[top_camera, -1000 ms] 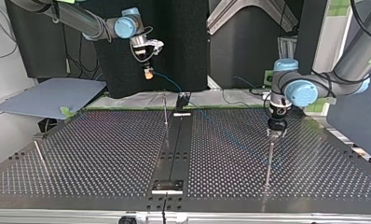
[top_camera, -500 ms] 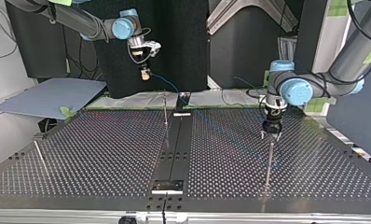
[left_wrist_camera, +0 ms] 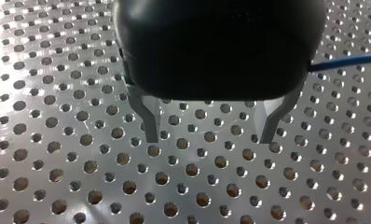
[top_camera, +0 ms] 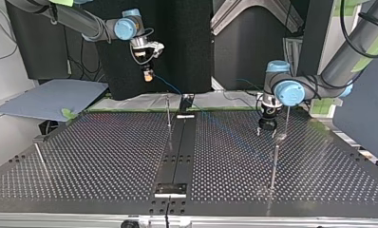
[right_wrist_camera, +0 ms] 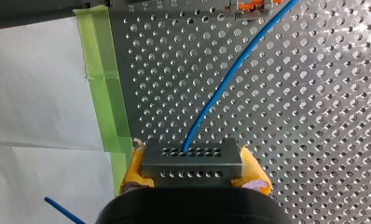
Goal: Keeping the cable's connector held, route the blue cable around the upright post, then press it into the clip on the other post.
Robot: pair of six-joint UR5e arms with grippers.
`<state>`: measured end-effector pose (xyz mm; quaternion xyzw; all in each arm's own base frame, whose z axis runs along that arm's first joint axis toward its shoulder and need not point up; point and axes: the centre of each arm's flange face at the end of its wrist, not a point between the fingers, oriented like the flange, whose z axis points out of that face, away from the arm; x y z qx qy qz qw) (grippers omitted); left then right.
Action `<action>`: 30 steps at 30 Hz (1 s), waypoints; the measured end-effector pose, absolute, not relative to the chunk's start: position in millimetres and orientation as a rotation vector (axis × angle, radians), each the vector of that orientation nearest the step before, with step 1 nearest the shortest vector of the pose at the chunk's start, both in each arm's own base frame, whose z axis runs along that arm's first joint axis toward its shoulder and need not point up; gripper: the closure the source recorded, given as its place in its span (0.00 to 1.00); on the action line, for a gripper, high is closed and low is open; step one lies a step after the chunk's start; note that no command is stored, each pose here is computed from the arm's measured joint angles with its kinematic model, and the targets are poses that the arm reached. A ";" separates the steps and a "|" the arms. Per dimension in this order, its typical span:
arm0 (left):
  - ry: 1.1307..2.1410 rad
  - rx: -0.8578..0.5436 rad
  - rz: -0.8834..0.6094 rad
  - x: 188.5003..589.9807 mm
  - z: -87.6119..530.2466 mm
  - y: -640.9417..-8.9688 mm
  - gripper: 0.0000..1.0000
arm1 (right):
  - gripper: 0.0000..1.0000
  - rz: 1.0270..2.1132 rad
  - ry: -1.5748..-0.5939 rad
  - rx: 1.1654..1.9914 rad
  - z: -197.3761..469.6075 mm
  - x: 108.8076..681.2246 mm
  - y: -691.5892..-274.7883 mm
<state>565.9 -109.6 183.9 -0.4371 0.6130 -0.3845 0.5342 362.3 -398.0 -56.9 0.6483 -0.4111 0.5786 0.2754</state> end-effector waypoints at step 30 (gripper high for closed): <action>1.403 -1.032 -0.845 570.4 172.2 -114.5 0.00 | 1.00 1.556 -1.098 1.750 -58.3 364.6 -395.2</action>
